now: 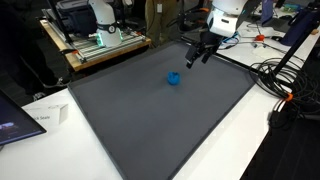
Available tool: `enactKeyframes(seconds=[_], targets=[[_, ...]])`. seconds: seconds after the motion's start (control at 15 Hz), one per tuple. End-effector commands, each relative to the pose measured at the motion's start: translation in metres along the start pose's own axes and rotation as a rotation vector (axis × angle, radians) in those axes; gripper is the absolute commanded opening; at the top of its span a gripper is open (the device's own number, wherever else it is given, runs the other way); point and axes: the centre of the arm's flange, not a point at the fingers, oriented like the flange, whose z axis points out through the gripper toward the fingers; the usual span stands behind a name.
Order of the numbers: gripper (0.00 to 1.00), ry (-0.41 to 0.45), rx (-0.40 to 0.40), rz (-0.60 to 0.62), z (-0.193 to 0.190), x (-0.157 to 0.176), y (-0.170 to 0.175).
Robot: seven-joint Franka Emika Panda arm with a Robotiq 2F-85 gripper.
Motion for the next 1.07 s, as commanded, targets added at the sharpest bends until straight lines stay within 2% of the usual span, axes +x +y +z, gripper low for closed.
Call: enactKeyframes(seconds=[0.0, 0.13, 0.47, 0.73, 1.0], targets=[[1.0, 0.051, -0.075, -0.052, -0.009, -0.012, -0.015], [1.0, 0.075, -0.101, -0.071, -0.011, -0.021, -0.021], [1.0, 0.058, -0.125, -0.07, -0.019, -0.064, -0.015], [1.0, 0.077, -0.098, -0.04, -0.027, -0.094, -0.004], [1.0, 0.14, -0.067, -0.043, -0.033, -0.112, 0.002]])
